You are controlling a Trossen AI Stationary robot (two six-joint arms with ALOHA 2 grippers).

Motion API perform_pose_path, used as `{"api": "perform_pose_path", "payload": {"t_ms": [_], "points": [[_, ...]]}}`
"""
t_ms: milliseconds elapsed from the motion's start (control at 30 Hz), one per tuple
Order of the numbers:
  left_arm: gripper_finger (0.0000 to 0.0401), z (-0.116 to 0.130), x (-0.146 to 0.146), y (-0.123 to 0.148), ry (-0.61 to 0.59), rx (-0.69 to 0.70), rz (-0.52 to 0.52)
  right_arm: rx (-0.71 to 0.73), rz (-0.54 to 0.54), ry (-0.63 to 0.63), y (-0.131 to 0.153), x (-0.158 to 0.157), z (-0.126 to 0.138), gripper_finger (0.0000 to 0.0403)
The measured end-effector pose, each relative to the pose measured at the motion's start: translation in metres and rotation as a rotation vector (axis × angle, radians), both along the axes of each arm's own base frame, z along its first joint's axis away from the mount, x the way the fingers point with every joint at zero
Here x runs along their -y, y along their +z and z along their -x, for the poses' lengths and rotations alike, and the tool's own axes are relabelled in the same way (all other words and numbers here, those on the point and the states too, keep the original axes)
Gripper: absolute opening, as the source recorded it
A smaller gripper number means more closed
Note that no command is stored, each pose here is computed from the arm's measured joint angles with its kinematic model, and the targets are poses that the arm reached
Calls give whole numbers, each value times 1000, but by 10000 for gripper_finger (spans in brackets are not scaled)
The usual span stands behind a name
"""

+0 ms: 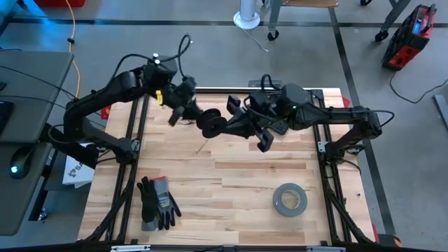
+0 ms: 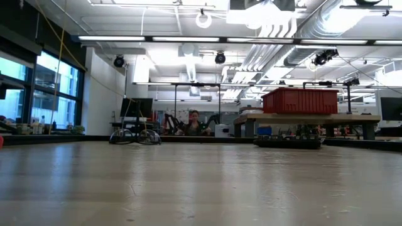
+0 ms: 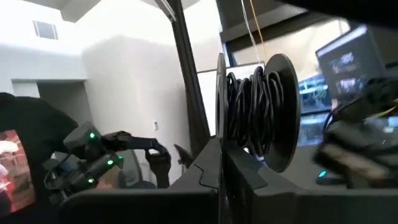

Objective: Coil cords
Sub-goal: Uncoil the black wire from the black spool

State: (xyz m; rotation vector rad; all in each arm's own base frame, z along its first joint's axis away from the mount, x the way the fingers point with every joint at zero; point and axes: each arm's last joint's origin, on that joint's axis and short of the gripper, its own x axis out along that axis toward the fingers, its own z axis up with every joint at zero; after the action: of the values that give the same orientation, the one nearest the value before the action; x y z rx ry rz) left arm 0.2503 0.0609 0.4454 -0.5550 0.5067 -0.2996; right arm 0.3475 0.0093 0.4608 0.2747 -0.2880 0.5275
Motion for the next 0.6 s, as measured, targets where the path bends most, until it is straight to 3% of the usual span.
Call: {"api": "perform_pose_path", "payload": {"t_ms": [167, 300, 500, 600], "points": [[2, 27, 24, 5, -115, -68, 70, -31, 46, -70, 4, 14, 10, 0], [4, 54, 37, 17, -122, -66, 124, -80, 57, -113, 7, 26, 21, 0], [48, 93, 46, 34, 0, 1, 116, -237, 78, -161, 1, 39, 34, 0], [84, 107, 44, 48, 122, 125, 85, -383, 56, -158, -9, 41, 39, 0]]}}
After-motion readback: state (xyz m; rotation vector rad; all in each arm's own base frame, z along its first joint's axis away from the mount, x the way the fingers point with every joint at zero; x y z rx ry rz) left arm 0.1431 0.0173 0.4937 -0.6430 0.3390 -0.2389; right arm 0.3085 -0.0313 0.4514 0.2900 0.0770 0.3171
